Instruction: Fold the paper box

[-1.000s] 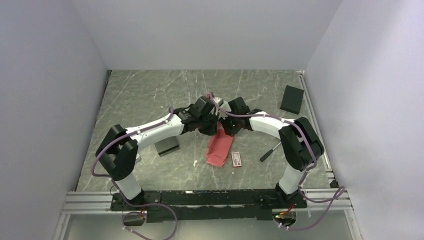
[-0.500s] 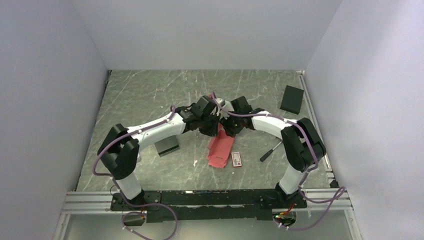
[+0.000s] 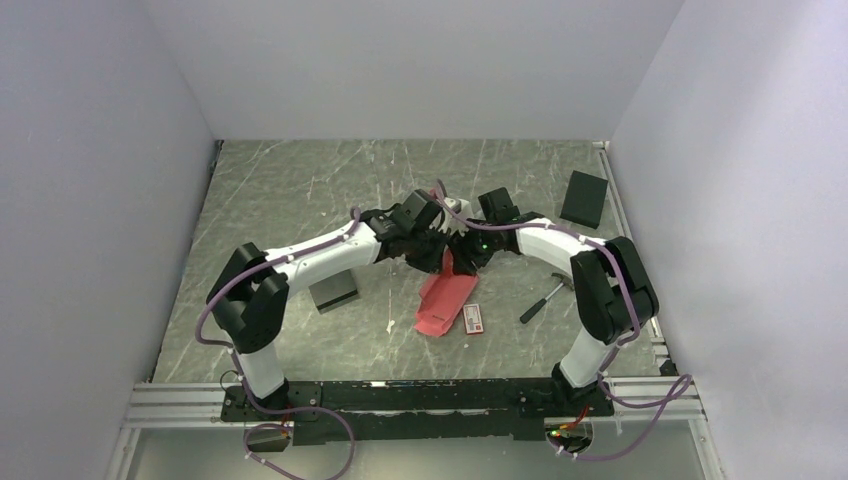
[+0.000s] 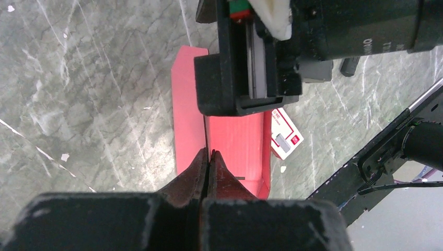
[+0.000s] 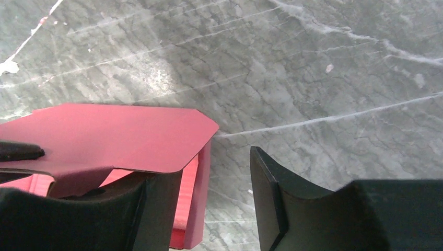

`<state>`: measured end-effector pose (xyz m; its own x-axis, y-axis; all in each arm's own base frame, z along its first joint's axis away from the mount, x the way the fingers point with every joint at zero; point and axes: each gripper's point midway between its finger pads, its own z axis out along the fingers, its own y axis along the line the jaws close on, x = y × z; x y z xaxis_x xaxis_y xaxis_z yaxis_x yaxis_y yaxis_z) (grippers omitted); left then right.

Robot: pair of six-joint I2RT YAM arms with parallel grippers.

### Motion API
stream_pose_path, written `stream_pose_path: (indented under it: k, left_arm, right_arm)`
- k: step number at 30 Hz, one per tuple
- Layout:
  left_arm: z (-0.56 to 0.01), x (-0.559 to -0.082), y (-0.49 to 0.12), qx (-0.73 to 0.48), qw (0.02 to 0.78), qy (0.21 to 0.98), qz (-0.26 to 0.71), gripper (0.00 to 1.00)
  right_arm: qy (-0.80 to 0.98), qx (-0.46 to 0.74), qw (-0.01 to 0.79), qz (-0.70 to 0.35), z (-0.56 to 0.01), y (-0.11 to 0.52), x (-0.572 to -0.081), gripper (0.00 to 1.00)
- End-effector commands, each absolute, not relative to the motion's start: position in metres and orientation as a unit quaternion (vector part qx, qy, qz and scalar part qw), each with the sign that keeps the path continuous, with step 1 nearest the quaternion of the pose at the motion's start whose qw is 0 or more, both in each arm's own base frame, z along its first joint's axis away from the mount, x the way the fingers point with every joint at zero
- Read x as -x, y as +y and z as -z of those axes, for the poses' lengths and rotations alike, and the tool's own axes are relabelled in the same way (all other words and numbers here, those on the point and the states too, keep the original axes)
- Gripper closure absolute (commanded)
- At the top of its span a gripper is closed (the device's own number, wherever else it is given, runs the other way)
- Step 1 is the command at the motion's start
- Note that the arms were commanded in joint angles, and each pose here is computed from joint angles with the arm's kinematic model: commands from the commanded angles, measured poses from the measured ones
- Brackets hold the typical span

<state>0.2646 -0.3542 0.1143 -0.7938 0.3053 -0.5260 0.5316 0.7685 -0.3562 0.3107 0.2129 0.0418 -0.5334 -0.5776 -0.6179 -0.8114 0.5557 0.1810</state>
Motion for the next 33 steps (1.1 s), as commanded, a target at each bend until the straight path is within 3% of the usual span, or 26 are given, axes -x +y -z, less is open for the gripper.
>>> stream_pose_path:
  k: [1, 7, 19, 33]
  left_arm:
    - [-0.128, -0.276, -0.366, -0.228, 0.245, 0.903, 0.268, 1.0]
    - [-0.131, -0.279, -0.364, -0.232, 0.25, 0.904, 0.257, 1.0]
    - [-0.148, -0.29, -0.361, -0.266, 0.285, 0.899, 0.199, 1.0]
    - [-0.148, -0.289, -0.362, -0.263, 0.272, 0.907, 0.183, 1.0]
  right_arm:
    - [0.814, 0.426, 0.266, -0.292, -0.062, 0.23, -0.304, 0.46]
    - [0.811, 0.422, 0.273, -0.299, -0.069, 0.228, -0.306, 0.45]
    - [0.798, 0.402, 0.289, -0.344, -0.092, 0.218, -0.31, 0.33]
    - [0.77, 0.442, 0.388, -0.248, -0.111, 0.186, -0.333, 0.32]
